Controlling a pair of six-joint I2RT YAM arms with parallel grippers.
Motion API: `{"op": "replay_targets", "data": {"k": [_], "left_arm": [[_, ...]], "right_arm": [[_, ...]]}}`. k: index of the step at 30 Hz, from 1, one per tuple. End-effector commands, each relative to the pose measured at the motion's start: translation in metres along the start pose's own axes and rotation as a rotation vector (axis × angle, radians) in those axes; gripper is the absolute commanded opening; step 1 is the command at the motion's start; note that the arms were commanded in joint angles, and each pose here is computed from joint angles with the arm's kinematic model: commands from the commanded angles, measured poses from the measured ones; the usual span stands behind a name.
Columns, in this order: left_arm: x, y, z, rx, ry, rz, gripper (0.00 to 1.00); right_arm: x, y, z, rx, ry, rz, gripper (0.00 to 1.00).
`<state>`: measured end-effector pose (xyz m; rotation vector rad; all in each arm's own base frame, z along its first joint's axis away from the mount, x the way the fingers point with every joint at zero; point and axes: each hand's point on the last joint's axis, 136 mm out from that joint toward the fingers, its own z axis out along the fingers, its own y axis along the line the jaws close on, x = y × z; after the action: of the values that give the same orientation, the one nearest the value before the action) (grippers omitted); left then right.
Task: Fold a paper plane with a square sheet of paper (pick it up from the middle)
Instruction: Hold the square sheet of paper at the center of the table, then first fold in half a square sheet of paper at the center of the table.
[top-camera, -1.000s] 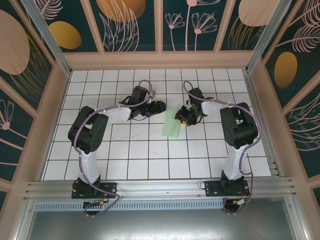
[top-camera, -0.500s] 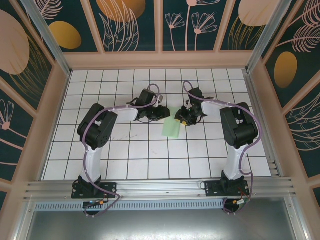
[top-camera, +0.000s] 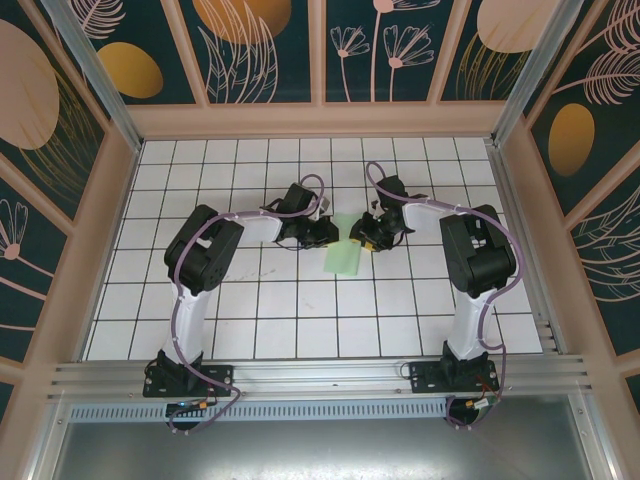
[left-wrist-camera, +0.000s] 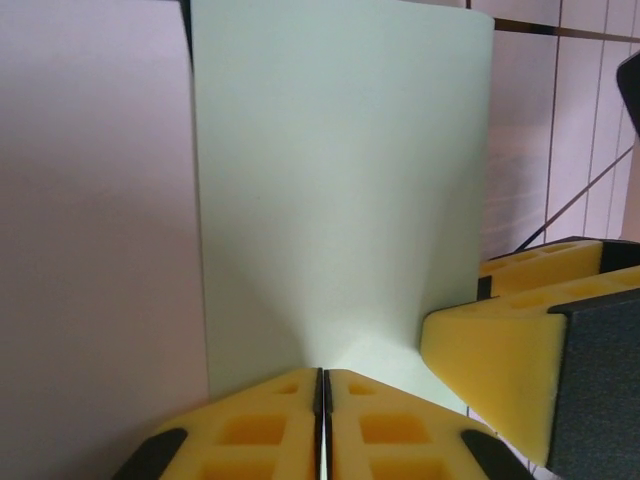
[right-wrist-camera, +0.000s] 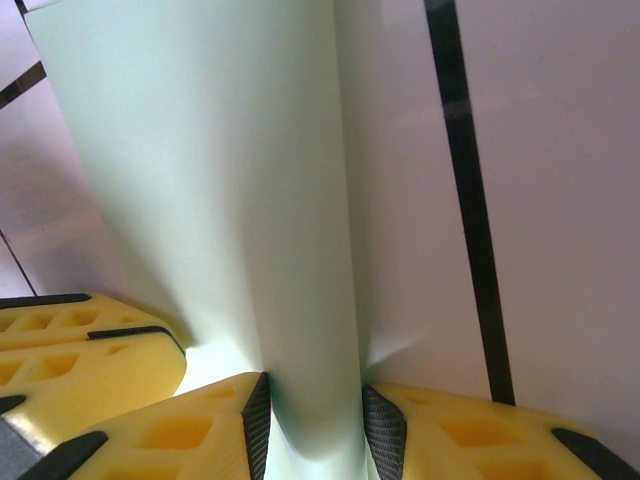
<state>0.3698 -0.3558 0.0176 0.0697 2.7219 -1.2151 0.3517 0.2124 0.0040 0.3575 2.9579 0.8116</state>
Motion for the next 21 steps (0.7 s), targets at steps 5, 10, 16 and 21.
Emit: {"op": "replay_targets", "data": {"k": [5,10,16,21], "left_arm": [[0.036,0.053,0.011,-0.155,0.086,-0.065,0.0],[0.046,0.069,0.012,-0.2,0.098,-0.077,0.0],[0.05,0.079,0.014,-0.223,0.099,-0.083,0.0],[0.05,0.08,0.014,-0.228,0.1,-0.088,0.0]], "right_arm": [[0.034,-0.107,0.033,0.395,0.066,0.045,0.41],[0.003,-0.054,-0.019,0.298,-0.079,-0.003,0.46],[-0.01,-0.011,-0.071,0.181,-0.218,-0.017,0.55],[-0.004,0.033,-0.08,-0.034,-0.238,-0.07,0.49]]}}
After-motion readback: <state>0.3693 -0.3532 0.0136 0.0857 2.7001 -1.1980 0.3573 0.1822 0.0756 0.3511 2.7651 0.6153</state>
